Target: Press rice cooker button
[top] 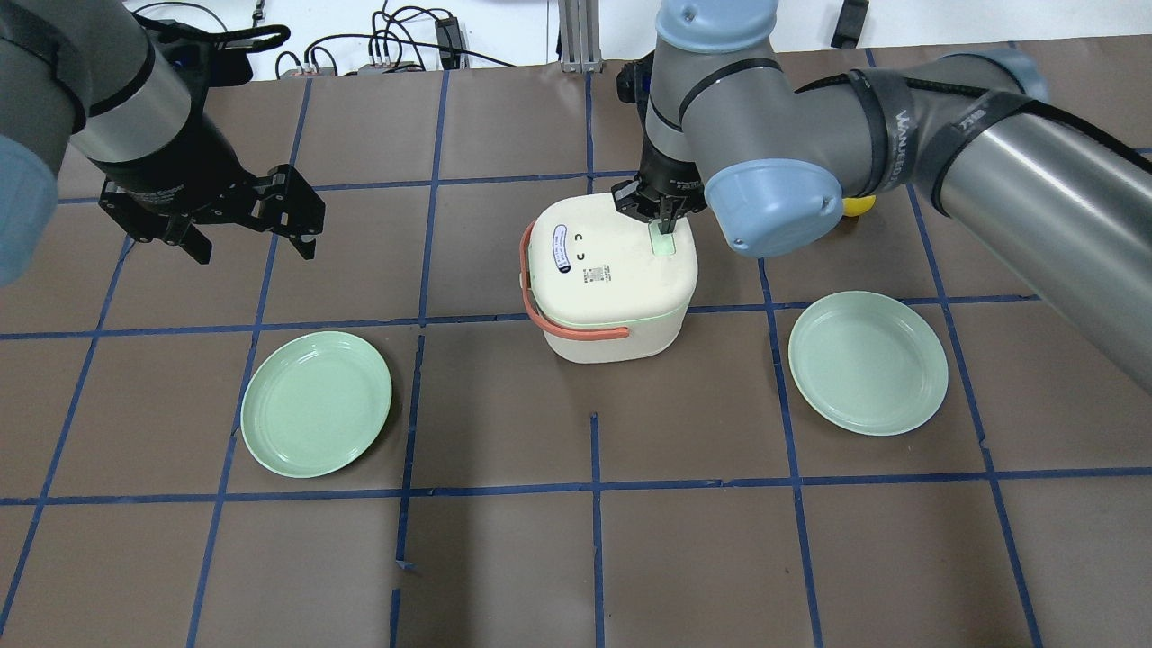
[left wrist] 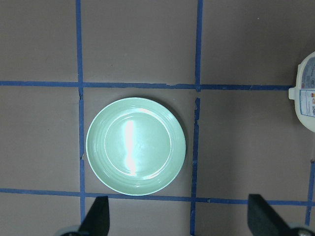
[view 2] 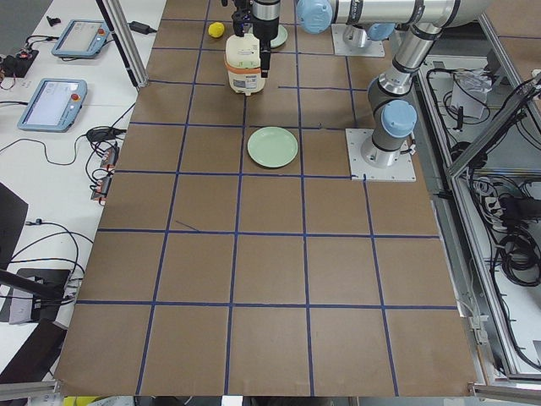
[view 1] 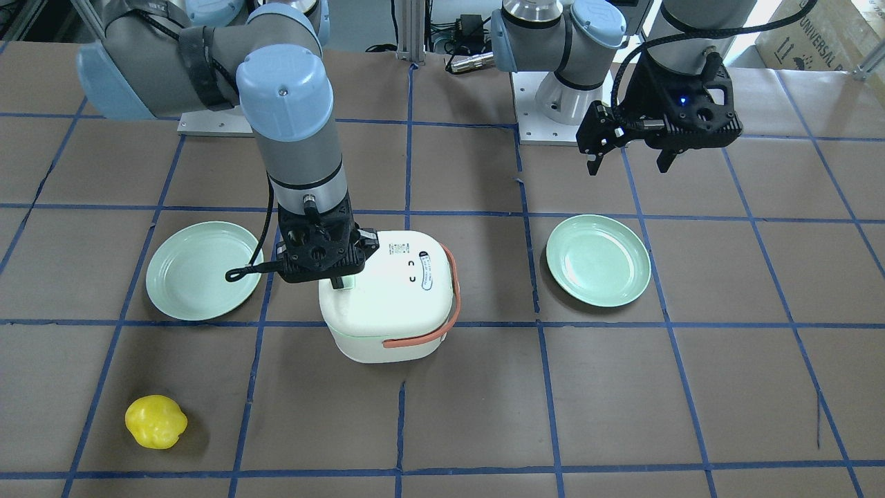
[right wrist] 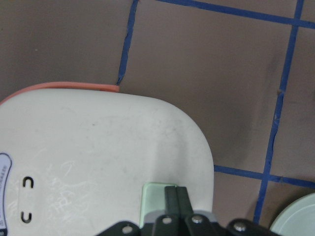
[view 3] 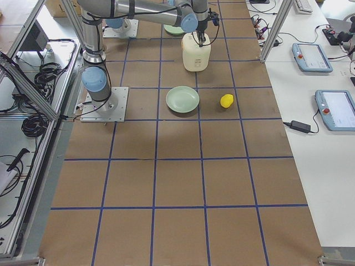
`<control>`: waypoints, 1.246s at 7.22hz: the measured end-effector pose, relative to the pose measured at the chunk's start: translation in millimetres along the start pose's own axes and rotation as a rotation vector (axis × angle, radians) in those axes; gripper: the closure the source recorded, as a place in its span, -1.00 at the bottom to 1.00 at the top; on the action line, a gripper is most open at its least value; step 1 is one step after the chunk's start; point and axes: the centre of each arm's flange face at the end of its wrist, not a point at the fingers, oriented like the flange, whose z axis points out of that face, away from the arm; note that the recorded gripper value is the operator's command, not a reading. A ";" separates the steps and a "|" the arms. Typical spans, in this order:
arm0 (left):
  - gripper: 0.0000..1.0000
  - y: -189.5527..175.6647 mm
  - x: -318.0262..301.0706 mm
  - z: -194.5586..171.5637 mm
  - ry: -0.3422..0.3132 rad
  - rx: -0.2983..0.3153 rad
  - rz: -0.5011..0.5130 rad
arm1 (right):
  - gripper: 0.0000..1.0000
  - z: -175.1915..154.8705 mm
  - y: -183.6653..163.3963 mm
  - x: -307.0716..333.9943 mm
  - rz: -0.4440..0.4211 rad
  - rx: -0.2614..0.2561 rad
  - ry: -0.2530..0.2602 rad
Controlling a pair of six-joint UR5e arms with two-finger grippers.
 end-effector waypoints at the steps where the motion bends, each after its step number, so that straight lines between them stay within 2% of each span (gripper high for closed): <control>1: -1.00 0.0 0.0 0.0 0.000 0.000 0.000 | 0.81 -13.3 2.2 0.4 0.000 -0.020 0.002; 2: -1.00 0.0 0.0 0.0 0.000 0.000 0.000 | 0.59 -24.5 5.8 1.5 0.002 -0.029 0.004; 3: -1.00 0.0 0.0 0.0 0.000 0.000 0.000 | -0.38 -37.1 9.6 4.1 0.006 -0.035 0.006; 4: -1.00 0.0 0.0 0.0 0.000 0.000 0.000 | -0.99 -57.7 12.1 13.8 0.019 -0.043 0.017; 7: -1.00 0.0 0.0 0.0 0.000 0.000 0.000 | -0.99 -117.5 4.5 77.0 0.117 -0.081 0.039; 9: -1.00 0.0 0.0 0.1 0.000 0.000 0.000 | -0.96 -125.3 0.2 117.5 0.181 -0.092 0.037</control>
